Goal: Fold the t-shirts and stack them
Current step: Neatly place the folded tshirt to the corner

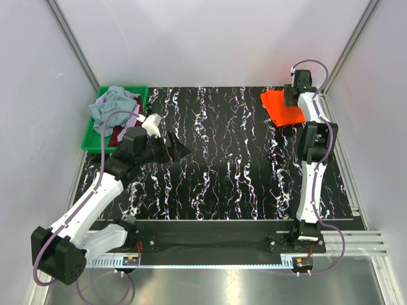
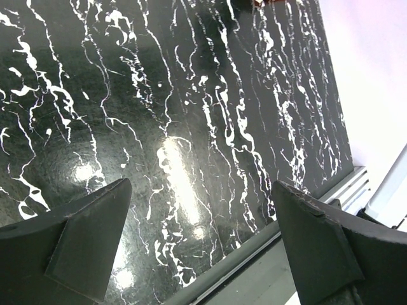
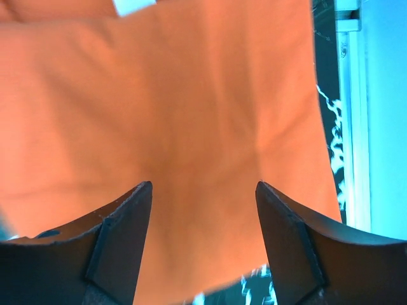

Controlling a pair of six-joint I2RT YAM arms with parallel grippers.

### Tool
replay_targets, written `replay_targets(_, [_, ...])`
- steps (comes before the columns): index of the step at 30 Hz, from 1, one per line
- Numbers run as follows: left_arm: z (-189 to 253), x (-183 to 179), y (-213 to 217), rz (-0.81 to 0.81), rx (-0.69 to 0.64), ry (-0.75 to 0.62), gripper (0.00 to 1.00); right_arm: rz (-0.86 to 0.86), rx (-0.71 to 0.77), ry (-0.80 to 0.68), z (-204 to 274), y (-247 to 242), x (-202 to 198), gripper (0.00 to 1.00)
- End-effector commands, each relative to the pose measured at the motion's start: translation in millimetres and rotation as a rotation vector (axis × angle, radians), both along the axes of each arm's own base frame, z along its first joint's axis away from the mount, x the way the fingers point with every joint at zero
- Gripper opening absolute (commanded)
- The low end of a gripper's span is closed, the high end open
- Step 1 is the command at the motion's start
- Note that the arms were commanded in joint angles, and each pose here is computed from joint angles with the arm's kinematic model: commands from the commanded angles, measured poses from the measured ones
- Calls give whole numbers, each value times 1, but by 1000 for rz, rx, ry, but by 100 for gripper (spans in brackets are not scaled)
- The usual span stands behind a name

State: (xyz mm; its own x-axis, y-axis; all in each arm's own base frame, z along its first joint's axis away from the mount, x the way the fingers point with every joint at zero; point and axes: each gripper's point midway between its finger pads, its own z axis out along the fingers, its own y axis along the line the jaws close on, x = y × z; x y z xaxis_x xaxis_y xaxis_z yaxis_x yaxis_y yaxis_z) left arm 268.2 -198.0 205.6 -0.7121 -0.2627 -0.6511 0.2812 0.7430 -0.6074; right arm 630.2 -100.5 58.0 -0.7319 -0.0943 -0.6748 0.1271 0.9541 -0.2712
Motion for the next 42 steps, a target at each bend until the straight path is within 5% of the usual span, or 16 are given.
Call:
replay_targets(1, [36, -2, -2, -10, -50, -101, 99, 6, 99, -275, 120, 30, 12, 73])
replay_targets(6, [43, -10, 1, -8, -66, -117, 99, 103, 193, -279, 126, 82, -5, 67])
replay_targets(11, [49, -20, 0, -16, -104, -116, 99, 214, 247, -206, 102, 138, -15, 28])
replay_targets(17, [49, -26, 5, 0, -100, -119, 99, 275, 264, -180, 67, 173, -4, 0])
replay_targets(42, [47, -10, 7, 18, -35, -119, 99, 137, 147, -62, -19, 128, 34, 0])
